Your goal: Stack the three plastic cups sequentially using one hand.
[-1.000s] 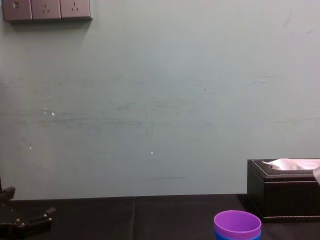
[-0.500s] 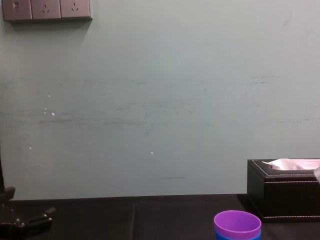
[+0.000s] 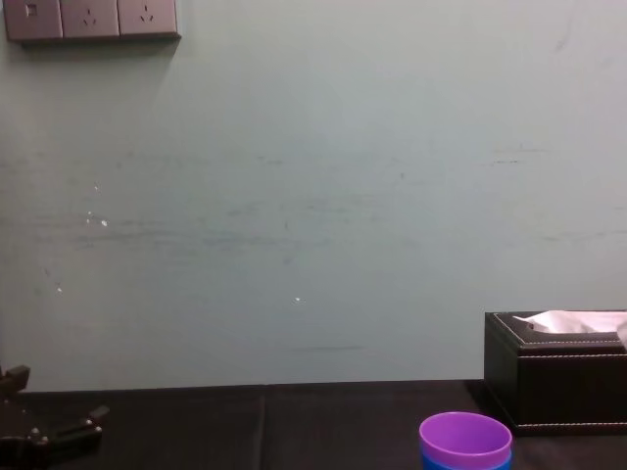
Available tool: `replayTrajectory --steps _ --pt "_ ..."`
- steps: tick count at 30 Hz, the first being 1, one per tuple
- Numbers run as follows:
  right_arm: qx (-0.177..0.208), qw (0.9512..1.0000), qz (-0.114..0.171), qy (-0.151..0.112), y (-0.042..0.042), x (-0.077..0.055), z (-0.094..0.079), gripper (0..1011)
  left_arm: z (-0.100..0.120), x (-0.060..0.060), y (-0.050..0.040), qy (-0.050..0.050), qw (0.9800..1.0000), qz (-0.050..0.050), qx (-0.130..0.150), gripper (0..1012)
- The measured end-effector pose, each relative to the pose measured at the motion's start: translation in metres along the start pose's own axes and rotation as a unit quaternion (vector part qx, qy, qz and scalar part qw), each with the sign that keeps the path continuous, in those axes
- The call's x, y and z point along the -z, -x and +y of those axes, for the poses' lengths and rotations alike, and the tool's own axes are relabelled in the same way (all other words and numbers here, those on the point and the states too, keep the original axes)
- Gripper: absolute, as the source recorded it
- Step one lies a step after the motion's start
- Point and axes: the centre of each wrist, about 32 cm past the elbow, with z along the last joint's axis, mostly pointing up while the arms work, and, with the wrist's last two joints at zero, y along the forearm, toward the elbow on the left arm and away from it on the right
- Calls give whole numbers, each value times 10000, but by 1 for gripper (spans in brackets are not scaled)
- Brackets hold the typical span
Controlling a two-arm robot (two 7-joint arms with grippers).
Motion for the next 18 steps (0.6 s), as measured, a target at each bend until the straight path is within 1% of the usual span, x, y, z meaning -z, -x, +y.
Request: replayTrajectory --steps 1,3,4,5,6,8,9,10,11,14,15,17,18 --pt "0 10000 0 0 0 0 0 724 0 0 0 0 10000 0 0 1000" --pt "-75 10000 33 -13 -3 -52 -11 724 0 0 0 0 10000 0 0 1000" --pt "-142 9999 50 -33 -4 -103 -18 724 0 0 0 0 10000 0 0 1000" --pt "-142 9999 50 -33 -4 -103 -18 724 0 0 0 0 10000 0 0 1000" --pt "-213 9997 62 -47 -11 -160 -29 724 0 0 0 0 10000 0 0 1000" --pt "-290 9995 62 -71 -16 -227 -39 724 0 0 0 0 10000 0 0 1000" --pt "-364 9993 53 -97 -29 -300 -51 724 0 0 0 0 10000 0 0 1000" --pt "-402 9991 52 -106 -35 -335 -55 724 0 0 0 0 10000 0 0 1000" --pt "-478 9987 33 -143 -51 -429 -64 724 0 0 0 -1 10000 0 1 1000" --pt "-566 9982 13 -186 -90 -563 -73 724 0 0 0 0 10000 0 0 1000" --pt "-610 9979 4 -216 -122 -653 -76 724 0 0 0 0 10000 0 0 1000" --pt "-650 9975 -27 -267 -165 -755 -79 724 0 0 0 0 10000 0 0 1000" --pt "-677 9972 -59 -322 -216 -857 -78 724 0 0 0 0 10000 0 0 1000"
